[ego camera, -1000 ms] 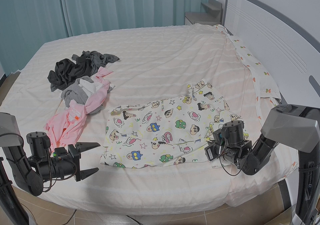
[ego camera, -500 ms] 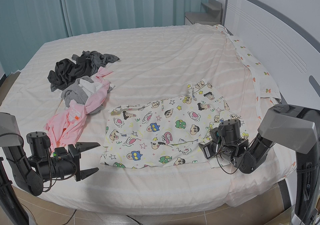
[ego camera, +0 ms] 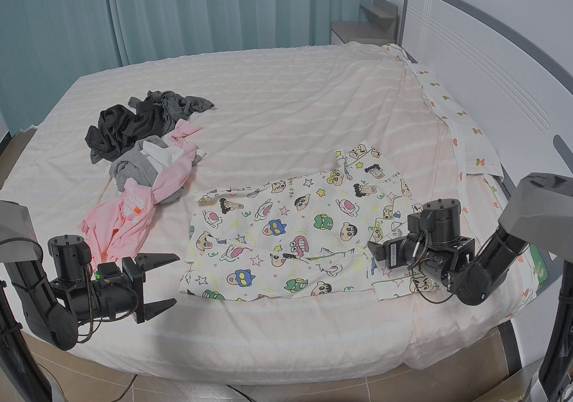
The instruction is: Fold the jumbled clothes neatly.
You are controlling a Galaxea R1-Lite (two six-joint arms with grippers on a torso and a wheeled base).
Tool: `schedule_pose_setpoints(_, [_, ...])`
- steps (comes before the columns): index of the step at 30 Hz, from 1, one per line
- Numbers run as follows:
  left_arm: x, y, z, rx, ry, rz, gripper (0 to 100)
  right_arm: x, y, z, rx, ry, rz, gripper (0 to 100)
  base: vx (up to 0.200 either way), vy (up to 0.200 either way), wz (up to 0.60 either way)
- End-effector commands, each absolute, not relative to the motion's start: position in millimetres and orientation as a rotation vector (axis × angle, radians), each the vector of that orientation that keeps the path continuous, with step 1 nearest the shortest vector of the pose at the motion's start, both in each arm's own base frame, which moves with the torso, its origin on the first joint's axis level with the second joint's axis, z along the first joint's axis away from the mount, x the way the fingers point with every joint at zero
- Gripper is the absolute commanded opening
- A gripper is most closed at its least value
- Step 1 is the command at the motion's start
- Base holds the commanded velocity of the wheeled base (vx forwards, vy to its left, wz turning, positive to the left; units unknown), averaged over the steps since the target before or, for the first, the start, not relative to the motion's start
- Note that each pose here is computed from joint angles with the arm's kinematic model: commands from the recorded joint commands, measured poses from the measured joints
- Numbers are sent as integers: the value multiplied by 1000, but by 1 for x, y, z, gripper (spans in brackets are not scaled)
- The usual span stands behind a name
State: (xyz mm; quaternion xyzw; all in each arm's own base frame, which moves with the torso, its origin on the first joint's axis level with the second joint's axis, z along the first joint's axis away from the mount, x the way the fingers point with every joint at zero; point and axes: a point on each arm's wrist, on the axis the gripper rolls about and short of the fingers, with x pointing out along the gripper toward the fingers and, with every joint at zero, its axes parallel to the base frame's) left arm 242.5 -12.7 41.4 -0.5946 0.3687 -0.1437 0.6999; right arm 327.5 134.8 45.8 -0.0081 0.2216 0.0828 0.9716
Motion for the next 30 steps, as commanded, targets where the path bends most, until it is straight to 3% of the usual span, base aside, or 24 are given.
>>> schedule_pose_setpoints(1, [239, -13, 42, -1321, 817, -324, 100, 293, 107, 94, 160, 369, 119, 100, 0, 0, 0])
schedule_pose_setpoints(8, [232, -22, 36, -1251, 823, -377, 100, 267, 91, 100, 366, 393, 67, 100, 143, 0, 0])
schedule_pose_setpoints(15, [227, -25, 31, -1221, 816, -402, 100, 252, 83, 97, 376, 400, 52, 100, 200, 0, 0])
schedule_pose_setpoints(30, [237, -23, 36, -1198, 693, -326, 100, 248, 82, 95, 388, 402, 54, 100, 0, 0, 0])
